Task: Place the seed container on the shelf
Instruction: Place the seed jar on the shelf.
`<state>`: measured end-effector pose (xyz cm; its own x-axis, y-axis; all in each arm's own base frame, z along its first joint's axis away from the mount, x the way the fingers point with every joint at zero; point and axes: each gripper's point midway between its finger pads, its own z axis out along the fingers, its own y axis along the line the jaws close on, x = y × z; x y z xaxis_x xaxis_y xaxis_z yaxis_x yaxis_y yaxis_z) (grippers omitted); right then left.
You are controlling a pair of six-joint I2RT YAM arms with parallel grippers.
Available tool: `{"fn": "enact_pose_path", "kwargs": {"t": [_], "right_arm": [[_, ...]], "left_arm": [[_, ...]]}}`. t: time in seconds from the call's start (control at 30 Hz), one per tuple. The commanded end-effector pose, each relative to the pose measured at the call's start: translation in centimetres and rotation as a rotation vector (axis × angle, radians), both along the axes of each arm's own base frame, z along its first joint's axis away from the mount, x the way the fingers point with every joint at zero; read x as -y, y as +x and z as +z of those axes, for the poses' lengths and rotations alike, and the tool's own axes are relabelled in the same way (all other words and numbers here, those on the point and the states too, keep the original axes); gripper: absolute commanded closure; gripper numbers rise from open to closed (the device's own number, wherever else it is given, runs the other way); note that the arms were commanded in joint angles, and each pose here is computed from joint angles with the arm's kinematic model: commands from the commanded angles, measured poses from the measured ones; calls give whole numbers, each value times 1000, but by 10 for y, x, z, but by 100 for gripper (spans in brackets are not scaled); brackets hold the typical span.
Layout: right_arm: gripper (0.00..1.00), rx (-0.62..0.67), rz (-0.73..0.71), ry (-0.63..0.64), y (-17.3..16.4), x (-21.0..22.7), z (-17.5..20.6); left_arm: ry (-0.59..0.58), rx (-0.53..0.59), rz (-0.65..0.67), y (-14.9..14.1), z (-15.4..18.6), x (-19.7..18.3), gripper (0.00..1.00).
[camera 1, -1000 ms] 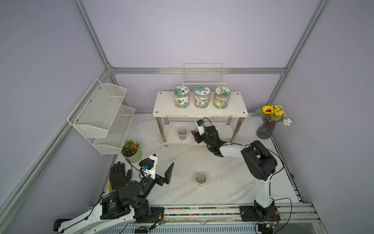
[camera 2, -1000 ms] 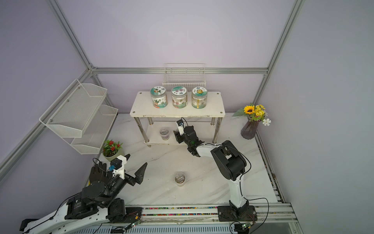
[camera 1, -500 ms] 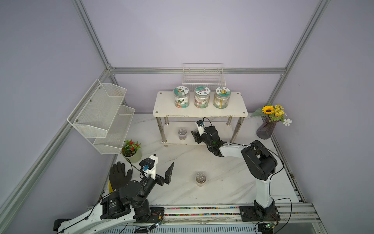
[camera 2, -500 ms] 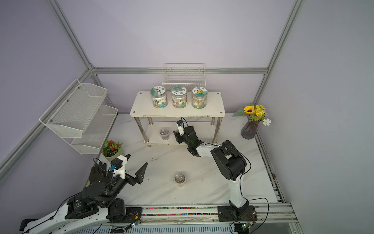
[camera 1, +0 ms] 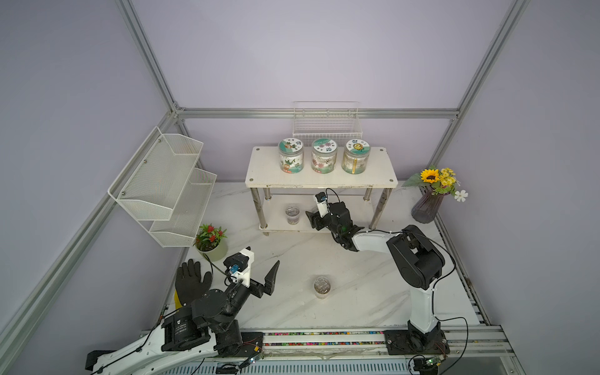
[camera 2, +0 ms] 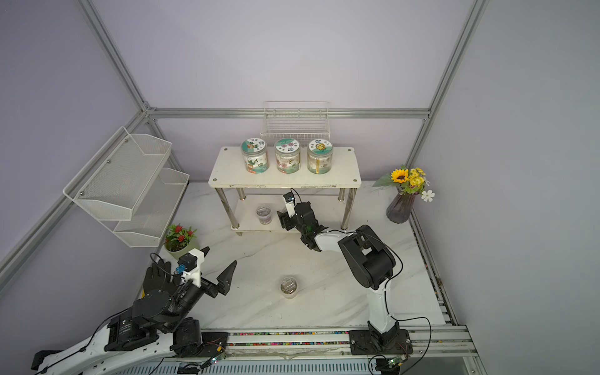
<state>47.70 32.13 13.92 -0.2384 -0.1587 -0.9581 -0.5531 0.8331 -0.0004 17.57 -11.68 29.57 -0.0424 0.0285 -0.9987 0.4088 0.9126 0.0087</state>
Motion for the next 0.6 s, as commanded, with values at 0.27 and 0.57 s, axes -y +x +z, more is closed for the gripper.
{"fn": "enact_pose_path", "kwargs": {"t": [0.27,0.57], "right_arm": [[18,7,-18,12,4,4,6],[16,19,-19,18,0,7,10]], "left_arm": [[-2,19,9,1,11,-3,0],[2,19,5,1,11,-1,0]]}}
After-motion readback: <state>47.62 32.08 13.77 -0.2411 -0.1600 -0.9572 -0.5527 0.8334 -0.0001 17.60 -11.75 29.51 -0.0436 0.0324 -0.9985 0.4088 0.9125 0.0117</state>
